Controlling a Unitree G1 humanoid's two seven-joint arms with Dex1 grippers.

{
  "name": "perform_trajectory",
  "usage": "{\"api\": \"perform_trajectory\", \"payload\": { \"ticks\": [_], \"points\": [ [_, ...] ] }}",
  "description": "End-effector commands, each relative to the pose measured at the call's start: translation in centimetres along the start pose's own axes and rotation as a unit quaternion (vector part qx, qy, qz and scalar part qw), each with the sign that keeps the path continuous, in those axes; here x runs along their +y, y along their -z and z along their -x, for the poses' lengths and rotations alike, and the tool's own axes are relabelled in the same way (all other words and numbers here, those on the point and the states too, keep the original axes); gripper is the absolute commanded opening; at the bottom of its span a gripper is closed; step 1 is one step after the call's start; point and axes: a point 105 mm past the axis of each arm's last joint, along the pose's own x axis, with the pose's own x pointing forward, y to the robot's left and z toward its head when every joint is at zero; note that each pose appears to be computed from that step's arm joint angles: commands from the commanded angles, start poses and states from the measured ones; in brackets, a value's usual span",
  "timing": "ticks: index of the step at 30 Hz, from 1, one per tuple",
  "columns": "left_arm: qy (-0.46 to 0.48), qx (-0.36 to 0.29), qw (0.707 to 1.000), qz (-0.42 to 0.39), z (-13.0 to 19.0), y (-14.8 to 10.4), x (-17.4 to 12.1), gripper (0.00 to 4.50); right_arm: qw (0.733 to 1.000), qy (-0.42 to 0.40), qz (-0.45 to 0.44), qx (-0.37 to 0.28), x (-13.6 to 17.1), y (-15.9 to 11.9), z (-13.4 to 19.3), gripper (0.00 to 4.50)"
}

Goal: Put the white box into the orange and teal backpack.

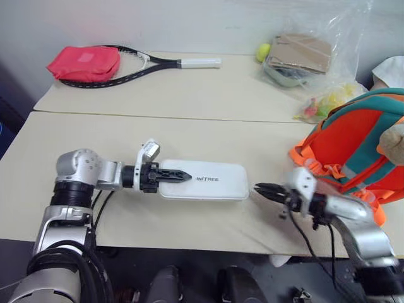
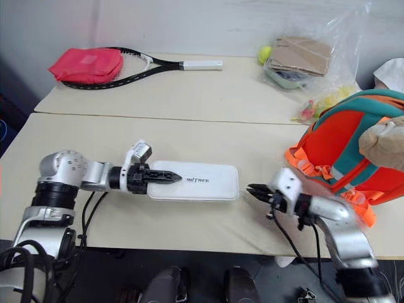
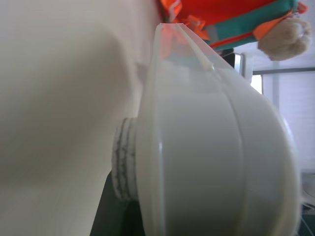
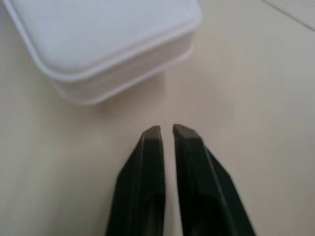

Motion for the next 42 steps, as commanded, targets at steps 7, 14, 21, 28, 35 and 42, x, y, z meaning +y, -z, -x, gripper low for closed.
{"api": "perform_trajectory", "payload": {
  "ticks": [7, 14, 21, 28, 35, 42],
  "points": [
    [0.096, -0.154, 0.913, -0.366, 3.0, -0.4, -5.8, 1.22, 0.957, 0.276, -0.086, -0.019, -0.4, 0.7, 14.7, 3.33],
    [0.058, -0.114, 0.872, -0.473, 3.3, -0.2, -4.9, 1.22, 0.933, 0.36, -0.032, -0.003, -3.8, -0.7, 20.6, 3.77],
    [0.075, -0.102, 0.866, -0.484, 2.8, 0.2, -5.5, 1.22, 0.954, 0.289, -0.028, -0.081, -7.7, -3.5, 15.4, 3.77],
    [0.06, -0.124, 0.868, -0.477, 3.9, 0.1, -5.9, 1.22, 0.972, 0.192, -0.058, -0.121, -8.0, -4.9, 8.5, 1.8],
    [0.018, -0.21, 0.872, -0.443, 6.9, -1.3, -5.2, 1.22, 0.982, 0.091, -0.048, -0.158, -6.4, -6.8, 3.0, 0.04],
    [-0.054, -0.298, 0.868, -0.393, 10.9, -2.3, -2.8, 1.22, 0.962, -0.109, -0.101, -0.228, 0.8, -11.5, -2.8, 0.04]
  ]
}}
